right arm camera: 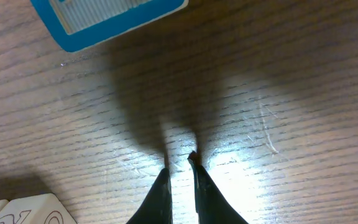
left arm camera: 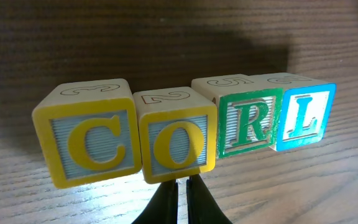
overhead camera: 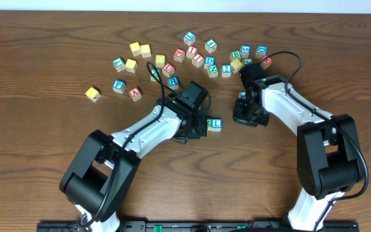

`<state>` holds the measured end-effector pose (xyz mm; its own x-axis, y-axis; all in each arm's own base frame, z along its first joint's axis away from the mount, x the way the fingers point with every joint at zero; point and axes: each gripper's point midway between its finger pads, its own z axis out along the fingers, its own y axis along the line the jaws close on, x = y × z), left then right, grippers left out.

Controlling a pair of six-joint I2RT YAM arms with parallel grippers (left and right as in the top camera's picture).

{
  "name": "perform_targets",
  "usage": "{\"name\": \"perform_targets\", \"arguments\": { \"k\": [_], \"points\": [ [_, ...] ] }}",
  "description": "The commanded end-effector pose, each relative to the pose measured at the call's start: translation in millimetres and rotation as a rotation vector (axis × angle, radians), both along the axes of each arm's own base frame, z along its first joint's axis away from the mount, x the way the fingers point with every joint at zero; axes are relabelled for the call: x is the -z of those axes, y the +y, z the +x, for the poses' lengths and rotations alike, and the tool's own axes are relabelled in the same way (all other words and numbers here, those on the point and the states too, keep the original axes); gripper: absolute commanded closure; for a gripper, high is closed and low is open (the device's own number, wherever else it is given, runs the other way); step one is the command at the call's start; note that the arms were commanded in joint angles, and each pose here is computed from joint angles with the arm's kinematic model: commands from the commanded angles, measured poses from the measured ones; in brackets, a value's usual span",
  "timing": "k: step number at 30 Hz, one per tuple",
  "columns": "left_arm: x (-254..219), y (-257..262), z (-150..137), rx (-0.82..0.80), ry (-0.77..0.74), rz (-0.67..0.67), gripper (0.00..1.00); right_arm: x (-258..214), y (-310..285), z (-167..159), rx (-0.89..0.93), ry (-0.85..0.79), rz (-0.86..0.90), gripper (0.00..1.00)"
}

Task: Spell out CORL

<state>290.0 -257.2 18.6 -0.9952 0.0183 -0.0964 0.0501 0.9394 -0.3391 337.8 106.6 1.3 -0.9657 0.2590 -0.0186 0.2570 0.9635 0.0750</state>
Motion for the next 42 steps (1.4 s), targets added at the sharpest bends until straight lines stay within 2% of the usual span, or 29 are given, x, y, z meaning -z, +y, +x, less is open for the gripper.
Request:
{"name": "perform_targets", "arguments": {
  "k": [1, 42],
  "points": [
    [5.4, 2.2, -0.5, -0.010, 0.004, 0.017, 0.92, -1.2, -5.5, 0.5, 0.022, -0.004, -0.010, 0.91],
    [5.1, 2.9, 4.7, -0.016, -0.021, 0.024, 0.92, -1.2, -5.4, 0.9, 0.022, -0.006, -0.009, 0.90]
  ]
}}
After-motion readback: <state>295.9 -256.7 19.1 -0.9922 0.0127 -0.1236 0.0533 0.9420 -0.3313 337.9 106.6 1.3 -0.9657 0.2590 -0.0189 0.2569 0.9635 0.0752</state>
